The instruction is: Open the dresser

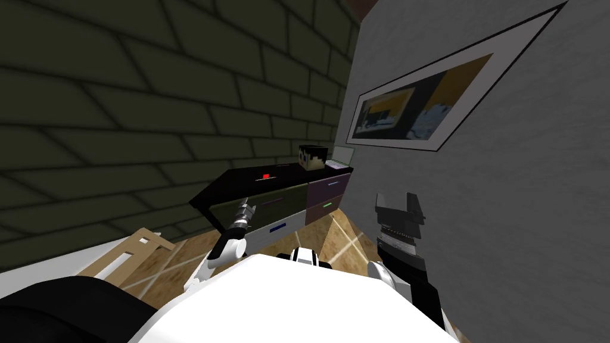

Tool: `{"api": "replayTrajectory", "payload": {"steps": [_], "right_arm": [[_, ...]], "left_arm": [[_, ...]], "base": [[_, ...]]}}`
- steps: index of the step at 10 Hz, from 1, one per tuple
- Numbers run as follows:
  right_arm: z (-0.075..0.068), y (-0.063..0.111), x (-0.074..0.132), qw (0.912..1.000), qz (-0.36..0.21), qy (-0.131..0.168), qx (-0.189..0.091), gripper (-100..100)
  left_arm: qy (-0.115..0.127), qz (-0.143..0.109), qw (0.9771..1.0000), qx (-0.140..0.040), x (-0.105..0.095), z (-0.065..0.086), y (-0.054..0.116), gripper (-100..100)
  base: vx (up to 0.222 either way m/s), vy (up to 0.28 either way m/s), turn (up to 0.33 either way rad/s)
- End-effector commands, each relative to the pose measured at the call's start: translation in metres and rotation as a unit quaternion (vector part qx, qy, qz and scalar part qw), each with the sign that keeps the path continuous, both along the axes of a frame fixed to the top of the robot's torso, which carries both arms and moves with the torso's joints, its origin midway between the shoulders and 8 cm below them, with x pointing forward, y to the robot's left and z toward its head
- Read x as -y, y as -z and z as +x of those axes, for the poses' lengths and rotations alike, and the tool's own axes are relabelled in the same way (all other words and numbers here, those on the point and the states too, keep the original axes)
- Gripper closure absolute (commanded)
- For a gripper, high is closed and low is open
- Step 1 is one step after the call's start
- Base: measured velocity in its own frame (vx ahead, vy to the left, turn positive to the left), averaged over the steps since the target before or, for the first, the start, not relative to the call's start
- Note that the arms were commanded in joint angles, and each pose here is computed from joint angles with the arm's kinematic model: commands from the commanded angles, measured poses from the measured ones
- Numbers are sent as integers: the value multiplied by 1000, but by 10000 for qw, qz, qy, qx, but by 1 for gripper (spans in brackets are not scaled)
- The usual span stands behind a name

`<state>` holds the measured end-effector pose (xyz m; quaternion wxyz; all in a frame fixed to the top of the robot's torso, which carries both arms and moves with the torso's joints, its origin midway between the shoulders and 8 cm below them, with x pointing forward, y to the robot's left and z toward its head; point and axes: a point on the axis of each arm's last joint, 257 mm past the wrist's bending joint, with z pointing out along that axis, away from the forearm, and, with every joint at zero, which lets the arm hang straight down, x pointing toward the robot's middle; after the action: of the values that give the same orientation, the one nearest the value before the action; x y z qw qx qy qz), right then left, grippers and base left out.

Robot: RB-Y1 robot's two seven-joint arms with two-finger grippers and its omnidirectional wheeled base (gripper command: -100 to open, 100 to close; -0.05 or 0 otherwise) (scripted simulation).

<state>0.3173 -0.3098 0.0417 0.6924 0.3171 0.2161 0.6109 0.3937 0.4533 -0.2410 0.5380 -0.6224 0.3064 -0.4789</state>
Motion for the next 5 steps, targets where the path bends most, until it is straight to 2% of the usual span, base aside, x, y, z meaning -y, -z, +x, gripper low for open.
{"api": "replayTrajectory", "payload": {"steps": [1,4,5], "right_arm": [[0,0,0,10000,0,0,0,0],[0,0,0,10000,0,0,0,0],[0,0,0,10000,0,0,0,0]], "left_arm": [[-166,-391,9989,-205,-3,-8,28,-100],[-338,-835,9954,-332,1,-14,55,-100],[-403,-1020,9933,-357,6,-16,65,-100]], "base": [[71,-152,64],[81,-112,53],[34,-72,31]]}}
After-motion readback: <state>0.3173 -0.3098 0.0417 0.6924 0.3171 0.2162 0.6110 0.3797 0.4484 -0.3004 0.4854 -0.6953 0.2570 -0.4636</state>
